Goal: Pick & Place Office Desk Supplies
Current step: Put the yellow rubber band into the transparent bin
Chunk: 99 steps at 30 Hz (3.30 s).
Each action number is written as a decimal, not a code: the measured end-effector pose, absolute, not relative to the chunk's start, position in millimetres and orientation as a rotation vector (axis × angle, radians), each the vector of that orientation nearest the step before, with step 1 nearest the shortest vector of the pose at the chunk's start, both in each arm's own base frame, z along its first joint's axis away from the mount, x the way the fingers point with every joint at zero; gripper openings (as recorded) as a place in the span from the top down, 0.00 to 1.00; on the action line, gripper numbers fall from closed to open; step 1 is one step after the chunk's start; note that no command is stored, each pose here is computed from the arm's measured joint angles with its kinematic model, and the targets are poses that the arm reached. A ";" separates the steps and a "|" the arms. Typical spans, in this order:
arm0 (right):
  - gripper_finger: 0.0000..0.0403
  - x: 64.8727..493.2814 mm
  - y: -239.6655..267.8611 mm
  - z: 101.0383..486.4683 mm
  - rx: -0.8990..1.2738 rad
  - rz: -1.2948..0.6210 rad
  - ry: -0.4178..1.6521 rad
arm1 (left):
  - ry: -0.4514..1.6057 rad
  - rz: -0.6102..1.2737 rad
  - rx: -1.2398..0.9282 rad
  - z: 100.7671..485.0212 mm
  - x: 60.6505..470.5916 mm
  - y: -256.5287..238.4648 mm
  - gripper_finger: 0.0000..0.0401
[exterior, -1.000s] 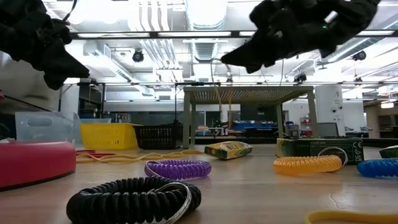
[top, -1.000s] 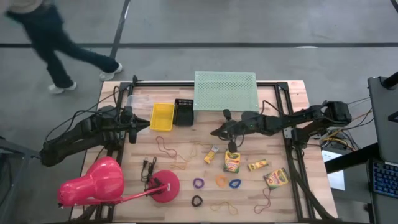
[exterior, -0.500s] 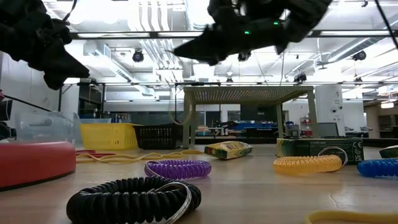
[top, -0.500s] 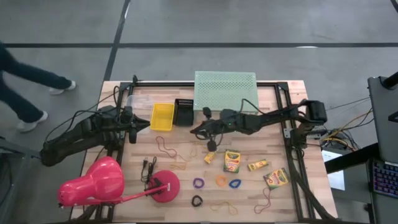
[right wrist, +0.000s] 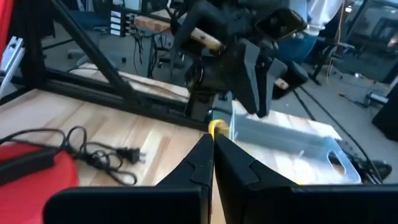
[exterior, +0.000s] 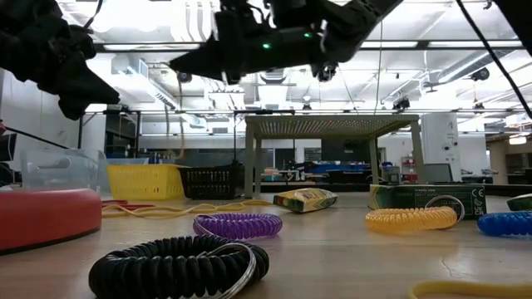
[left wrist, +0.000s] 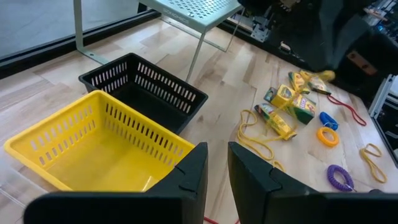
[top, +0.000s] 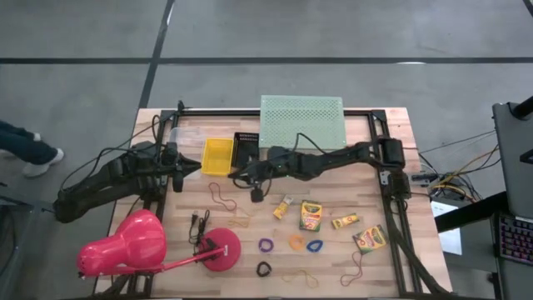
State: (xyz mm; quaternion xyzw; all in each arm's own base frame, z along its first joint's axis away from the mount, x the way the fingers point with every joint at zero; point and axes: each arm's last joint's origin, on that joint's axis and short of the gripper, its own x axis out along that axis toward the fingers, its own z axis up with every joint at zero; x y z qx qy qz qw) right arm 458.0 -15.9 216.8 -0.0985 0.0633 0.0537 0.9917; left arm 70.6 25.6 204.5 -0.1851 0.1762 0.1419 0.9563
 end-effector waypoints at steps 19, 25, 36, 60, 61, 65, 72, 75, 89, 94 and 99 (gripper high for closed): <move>0.98 468.2 -16.4 219.8 -0.210 0.104 0.106 | 0.363 0.282 -0.331 204.5 70.5 25.6 0.83; 0.98 467.9 -16.0 217.2 -0.205 0.107 0.128 | 0.385 0.263 -0.160 204.5 70.4 26.0 0.83; 0.98 467.6 -15.7 215.6 -0.205 0.107 0.138 | 0.355 0.275 -0.118 207.6 71.5 27.0 0.83; 0.98 467.4 -15.7 215.0 -0.207 0.107 0.139 | 0.008 0.303 -0.434 207.3 87.3 34.5 0.83; 0.98 467.4 -15.7 215.2 -0.207 0.107 0.139 | 0.006 0.319 -0.434 206.4 87.4 35.1 0.83; 0.98 467.3 -15.9 215.2 -0.207 0.106 0.139 | 0.037 0.296 -0.443 202.1 88.0 34.4 0.83; 0.98 467.3 -15.7 215.2 -0.230 0.107 0.138 | 0.125 0.062 -0.388 198.2 88.7 27.3 0.83; 0.98 467.3 -15.9 215.1 -0.231 0.107 0.138 | 0.141 -0.009 -0.315 197.6 88.9 25.5 0.83; 0.98 467.3 -15.9 215.1 -0.234 0.107 0.139 | 0.155 -0.098 0.144 194.1 90.9 24.7 0.83; 0.98 467.3 -16.0 215.1 -0.234 0.105 0.138 | 0.225 -0.089 0.094 167.4 97.5 27.9 0.83; 0.98 467.2 -16.9 215.2 -0.232 0.103 0.139 | 0.116 -0.030 0.134 165.1 101.9 31.2 0.83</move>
